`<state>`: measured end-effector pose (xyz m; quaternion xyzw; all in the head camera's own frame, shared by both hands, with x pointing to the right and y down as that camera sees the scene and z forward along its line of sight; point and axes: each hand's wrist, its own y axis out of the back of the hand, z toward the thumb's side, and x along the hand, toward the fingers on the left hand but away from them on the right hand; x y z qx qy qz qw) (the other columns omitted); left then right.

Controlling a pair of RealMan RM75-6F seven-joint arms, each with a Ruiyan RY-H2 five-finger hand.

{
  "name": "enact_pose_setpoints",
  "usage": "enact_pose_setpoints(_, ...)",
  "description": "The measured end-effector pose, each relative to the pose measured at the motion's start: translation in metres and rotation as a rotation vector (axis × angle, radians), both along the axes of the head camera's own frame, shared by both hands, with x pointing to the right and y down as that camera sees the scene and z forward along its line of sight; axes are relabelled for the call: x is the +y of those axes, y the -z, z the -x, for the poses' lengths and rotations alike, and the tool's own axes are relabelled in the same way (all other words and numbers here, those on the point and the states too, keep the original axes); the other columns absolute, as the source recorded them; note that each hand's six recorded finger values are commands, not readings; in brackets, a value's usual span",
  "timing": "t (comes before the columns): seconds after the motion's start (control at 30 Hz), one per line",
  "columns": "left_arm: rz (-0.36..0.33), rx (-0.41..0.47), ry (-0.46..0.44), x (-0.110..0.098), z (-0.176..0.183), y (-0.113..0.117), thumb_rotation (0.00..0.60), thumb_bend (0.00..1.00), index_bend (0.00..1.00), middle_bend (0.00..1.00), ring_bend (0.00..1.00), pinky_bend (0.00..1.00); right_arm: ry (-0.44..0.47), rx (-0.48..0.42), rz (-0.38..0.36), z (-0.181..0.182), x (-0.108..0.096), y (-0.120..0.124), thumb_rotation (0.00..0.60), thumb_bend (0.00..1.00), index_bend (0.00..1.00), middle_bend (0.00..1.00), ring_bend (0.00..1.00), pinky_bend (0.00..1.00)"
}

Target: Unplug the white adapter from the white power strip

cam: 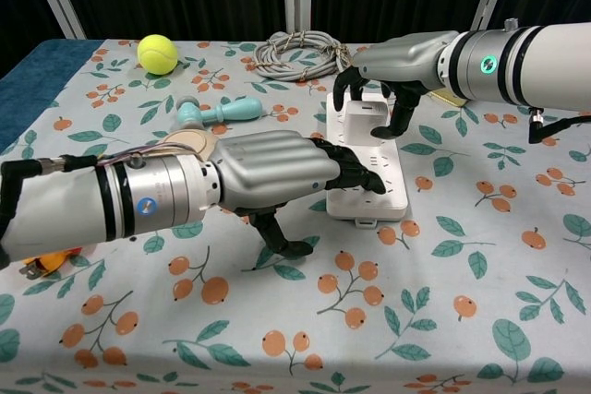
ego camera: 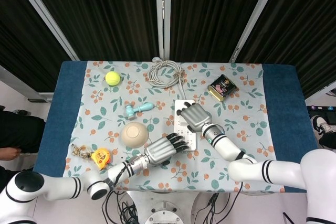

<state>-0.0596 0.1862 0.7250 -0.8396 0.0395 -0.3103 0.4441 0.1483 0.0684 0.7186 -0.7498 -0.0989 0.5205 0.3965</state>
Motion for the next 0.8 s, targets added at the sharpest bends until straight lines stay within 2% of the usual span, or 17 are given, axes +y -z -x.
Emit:
enact_pose_setpoints(0.27,0.008,0.0,0.006,-0.0002,0.0015,-0.0036,0.6,0.28,0.12,0.14,0.06,0.12,0.015,0.011,0.0,0.0043,-0.0002,-0.0041,0.6,0.3,0.41,0.39,0.18,0.36)
enact_pose_setpoints(0.4,0.012,0.002,0.009,-0.0009,0.0025,-0.0049,0.6,0.28,0.12,0.14,0.06,0.12,0.023,0.016,0.0,0.006,-0.0008,-0.0056,0.6,0.3,0.53,0.42,0.23,0.39)
enact_pose_setpoints(0.57,0.018,0.003,0.011,-0.0017,0.0034,-0.0063,0.6,0.28,0.12,0.14,0.06,0.12,0.028,0.018,-0.007,0.0075,-0.0015,-0.0065,0.6,0.3,0.73,0.53,0.33,0.45)
enact_pose_setpoints(0.8,0.024,0.001,0.012,-0.0031,0.0043,-0.0089,0.6,0.28,0.12,0.14,0.06,0.12,0.002,-0.004,-0.016,0.0031,-0.0022,-0.0063,0.6,0.32,0.93,0.65,0.43,0.51)
